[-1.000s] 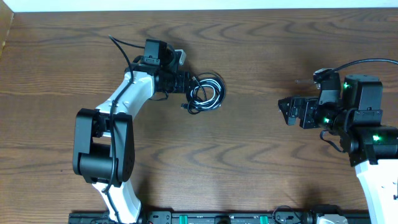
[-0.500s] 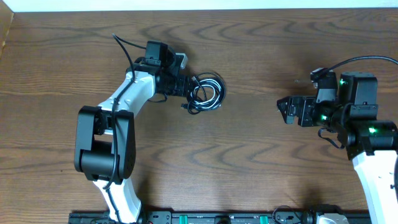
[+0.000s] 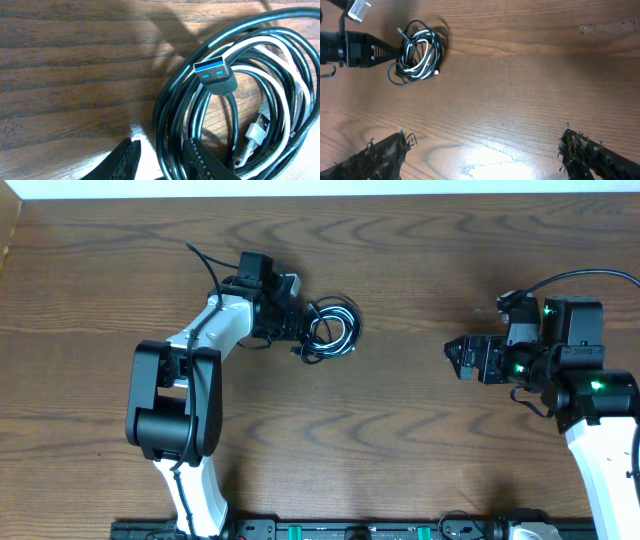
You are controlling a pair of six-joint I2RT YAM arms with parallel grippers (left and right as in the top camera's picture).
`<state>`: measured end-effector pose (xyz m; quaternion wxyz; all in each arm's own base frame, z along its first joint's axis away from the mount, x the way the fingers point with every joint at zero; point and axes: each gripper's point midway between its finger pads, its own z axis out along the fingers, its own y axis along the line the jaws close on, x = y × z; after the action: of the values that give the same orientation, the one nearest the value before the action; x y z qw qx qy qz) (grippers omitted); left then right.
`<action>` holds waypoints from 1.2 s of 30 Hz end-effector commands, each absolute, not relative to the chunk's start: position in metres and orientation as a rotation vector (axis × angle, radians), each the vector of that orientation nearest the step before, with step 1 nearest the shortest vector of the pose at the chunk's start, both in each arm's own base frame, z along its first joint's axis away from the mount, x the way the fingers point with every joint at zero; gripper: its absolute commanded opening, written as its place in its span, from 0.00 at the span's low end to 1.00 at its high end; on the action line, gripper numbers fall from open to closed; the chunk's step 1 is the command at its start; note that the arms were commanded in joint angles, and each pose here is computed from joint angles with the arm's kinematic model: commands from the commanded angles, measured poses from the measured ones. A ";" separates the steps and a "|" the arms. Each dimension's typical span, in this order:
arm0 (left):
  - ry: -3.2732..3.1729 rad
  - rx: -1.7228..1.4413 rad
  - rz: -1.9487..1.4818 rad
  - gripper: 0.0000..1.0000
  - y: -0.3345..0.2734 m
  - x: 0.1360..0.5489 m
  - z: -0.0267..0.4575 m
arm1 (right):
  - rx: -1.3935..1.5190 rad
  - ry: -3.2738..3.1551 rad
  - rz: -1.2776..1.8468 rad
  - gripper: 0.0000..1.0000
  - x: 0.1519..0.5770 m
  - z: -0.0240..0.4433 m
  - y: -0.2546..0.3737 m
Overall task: Untangle cables
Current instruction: 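Grasp the black cable loops with the left gripper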
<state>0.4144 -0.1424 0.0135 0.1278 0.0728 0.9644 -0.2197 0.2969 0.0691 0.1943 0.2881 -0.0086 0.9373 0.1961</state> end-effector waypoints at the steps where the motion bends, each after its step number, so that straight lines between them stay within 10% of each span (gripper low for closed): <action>1: 2.828 0.201 -0.623 0.34 -0.141 0.411 0.007 | -0.022 2.496 0.539 0.96 0.297 0.198 0.072; 24: 2.866 0.228 -0.634 0.32 -0.156 0.395 -0.001 | -0.022 2.498 0.539 0.96 0.297 0.198 0.072; 36: 2.853 0.228 -0.637 0.07 -0.158 0.398 0.000 | -0.022 2.497 0.540 0.97 0.297 0.198 0.072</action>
<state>0.4035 -0.1594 0.0088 0.1148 0.0791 0.9650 -0.2223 0.2966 0.0691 0.1941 0.2874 -0.0087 0.9375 0.1961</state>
